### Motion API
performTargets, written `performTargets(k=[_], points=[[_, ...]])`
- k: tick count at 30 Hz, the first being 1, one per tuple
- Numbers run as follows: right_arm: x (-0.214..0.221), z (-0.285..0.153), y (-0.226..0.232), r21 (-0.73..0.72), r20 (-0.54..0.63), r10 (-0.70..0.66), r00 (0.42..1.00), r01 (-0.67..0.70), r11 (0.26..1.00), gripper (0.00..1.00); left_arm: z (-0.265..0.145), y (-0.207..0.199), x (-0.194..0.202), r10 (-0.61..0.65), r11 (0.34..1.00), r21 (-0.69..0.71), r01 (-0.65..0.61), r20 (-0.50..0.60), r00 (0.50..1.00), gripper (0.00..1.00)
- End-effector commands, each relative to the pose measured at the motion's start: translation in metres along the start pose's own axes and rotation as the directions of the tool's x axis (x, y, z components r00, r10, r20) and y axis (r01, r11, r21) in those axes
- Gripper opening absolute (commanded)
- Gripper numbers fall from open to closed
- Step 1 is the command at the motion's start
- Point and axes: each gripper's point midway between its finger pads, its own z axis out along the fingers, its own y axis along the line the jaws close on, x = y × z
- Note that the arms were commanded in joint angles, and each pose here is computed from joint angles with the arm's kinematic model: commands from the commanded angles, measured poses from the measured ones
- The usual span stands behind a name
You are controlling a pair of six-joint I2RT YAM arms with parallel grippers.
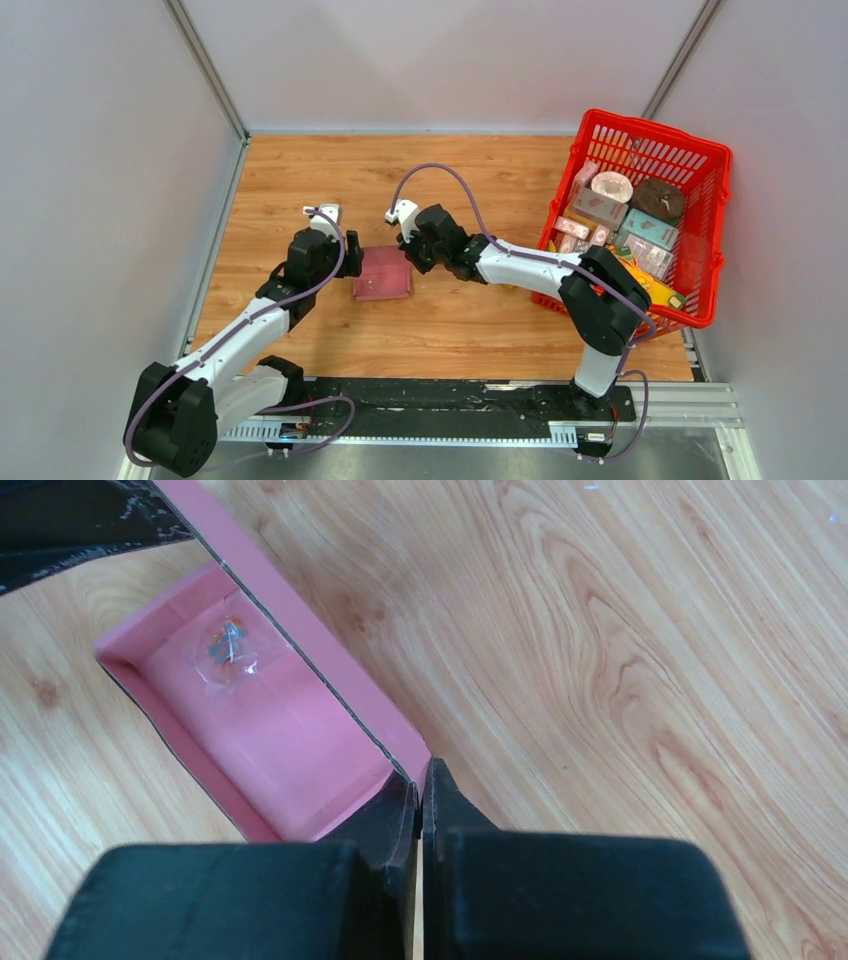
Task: Fold the paper box
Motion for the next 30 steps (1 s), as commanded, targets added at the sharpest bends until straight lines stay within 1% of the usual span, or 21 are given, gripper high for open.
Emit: performTargets(k=[1, 3, 6, 7, 9, 10, 12, 15, 16, 18, 19, 20, 21, 22, 23, 24, 25, 26, 27, 28, 30], points=[[-0.012, -0.016, 0.002, -0.098, 0.038, -0.019, 0.999, 0.023, 0.995, 0.0, 0.002, -0.02, -0.008, 0.013, 0.993, 0.116, -0.017, 0.034, 0.999, 0.71], [-0.009, -0.015, 0.002, -0.107, 0.025, -0.022, 0.999, 0.025, 0.994, 0.0, 0.005, -0.023, -0.007, 0.018, 0.991, 0.135, -0.022, 0.032, 0.999, 0.7], [-0.008, -0.014, 0.002, -0.104, 0.028, -0.019, 0.999, 0.022, 0.994, 0.0, 0.008, -0.023, -0.005, 0.024, 0.991, 0.131, -0.025, 0.008, 1.0, 0.59], [-0.007, -0.013, -0.001, -0.088, 0.024, -0.018, 1.0, 0.02, 0.996, 0.0, 0.008, -0.025, -0.004, 0.025, 0.99, 0.138, -0.025, 0.001, 1.0, 0.52], [-0.008, -0.013, -0.003, -0.074, 0.023, -0.015, 1.0, 0.017, 0.997, 0.0, 0.006, -0.026, -0.004, 0.024, 0.989, 0.144, -0.023, -0.001, 1.0, 0.49], [-0.008, -0.012, -0.007, -0.055, 0.021, -0.013, 1.0, 0.014, 0.998, 0.0, 0.006, -0.026, -0.004, 0.025, 0.989, 0.144, -0.025, -0.002, 1.0, 0.44], [-0.009, -0.013, -0.01, -0.032, 0.028, -0.005, 1.0, 0.006, 0.999, 0.0, 0.004, -0.022, 0.001, 0.028, 0.992, 0.127, -0.025, -0.017, 0.999, 0.42], [-0.014, -0.014, -0.015, -0.003, 0.046, 0.018, 0.999, -0.018, 1.0, 0.0, 0.005, -0.02, 0.005, 0.02, 0.993, 0.113, -0.016, -0.033, 0.999, 0.33], [-0.015, -0.014, -0.018, 0.02, 0.044, 0.028, 0.999, -0.029, 0.999, 0.0, 0.005, -0.02, 0.006, 0.003, 0.994, 0.111, 0.002, -0.041, 0.999, 0.26], [-0.019, -0.014, -0.017, 0.042, 0.055, 0.062, 0.997, -0.064, 0.997, 0.0, 0.005, -0.017, 0.008, -0.022, 0.996, 0.083, 0.026, -0.056, 0.998, 0.22], [-0.021, -0.016, -0.028, 0.119, 0.062, 0.074, 0.995, -0.081, 0.99, 0.0, 0.005, -0.018, 0.008, -0.051, 0.996, 0.071, 0.055, -0.058, 0.997, 0.19], [-0.021, -0.016, -0.03, 0.145, 0.063, 0.075, 0.995, -0.084, 0.986, 0.0, 0.006, -0.019, 0.008, -0.064, 0.995, 0.069, 0.068, -0.054, 0.996, 0.17], [-0.023, -0.017, -0.023, 0.166, 0.077, 0.105, 0.992, -0.116, 0.979, 0.0, 0.006, -0.019, 0.007, -0.076, 0.995, 0.059, 0.078, -0.046, 0.996, 0.11], [-0.023, -0.02, -0.036, 0.275, 0.091, 0.109, 0.99, -0.131, 0.953, 0.0, 0.006, -0.021, 0.002, -0.091, 0.995, 0.038, 0.092, -0.031, 0.995, 0.04], [-0.025, -0.022, -0.038, 0.313, 0.108, 0.117, 0.987, -0.145, 0.938, 0.0, 0.007, -0.024, -0.002, -0.094, 0.995, 0.036, 0.094, -0.015, 0.995, 0.01], [-0.03, -0.023, -0.036, 0.336, 0.139, 0.137, 0.981, -0.177, 0.925, 0.0, 0.007, -0.027, -0.007, -0.096, 0.995, 0.033, 0.095, 0.0, 0.995, 0.0], [-0.033, -0.027, -0.046, 0.4, 0.165, 0.154, 0.974, -0.209, 0.892, 0.0, 0.008, -0.03, -0.017, -0.097, 0.995, 0.01, 0.097, 0.026, 0.995, 0.0], [-0.037, -0.028, -0.047, 0.413, 0.186, 0.172, 0.967, -0.236, 0.88, 0.0, 0.009, -0.033, -0.022, -0.099, 0.995, 0.003, 0.099, 0.034, 0.995, 0.0], [-0.04, -0.028, -0.047, 0.42, 0.213, 0.225, 0.951, -0.297, 0.857, 0.0, 0.013, -0.03, -0.023, -0.099, 0.994, -0.032, 0.1, 0.035, 0.994, 0.0], [-0.042, -0.031, -0.052, 0.447, 0.237, 0.246, 0.94, -0.33, 0.831, 0.0, 0.015, -0.034, -0.034, -0.124, 0.991, -0.04, 0.126, 0.053, 0.991, 0.0], [-0.043, -0.032, -0.05, 0.459, 0.275, 0.285, 0.918, -0.386, 0.8, 0.0, 0.021, -0.029, -0.032, -0.135, 0.985, -0.104, 0.139, 0.049, 0.99, 0.0]])
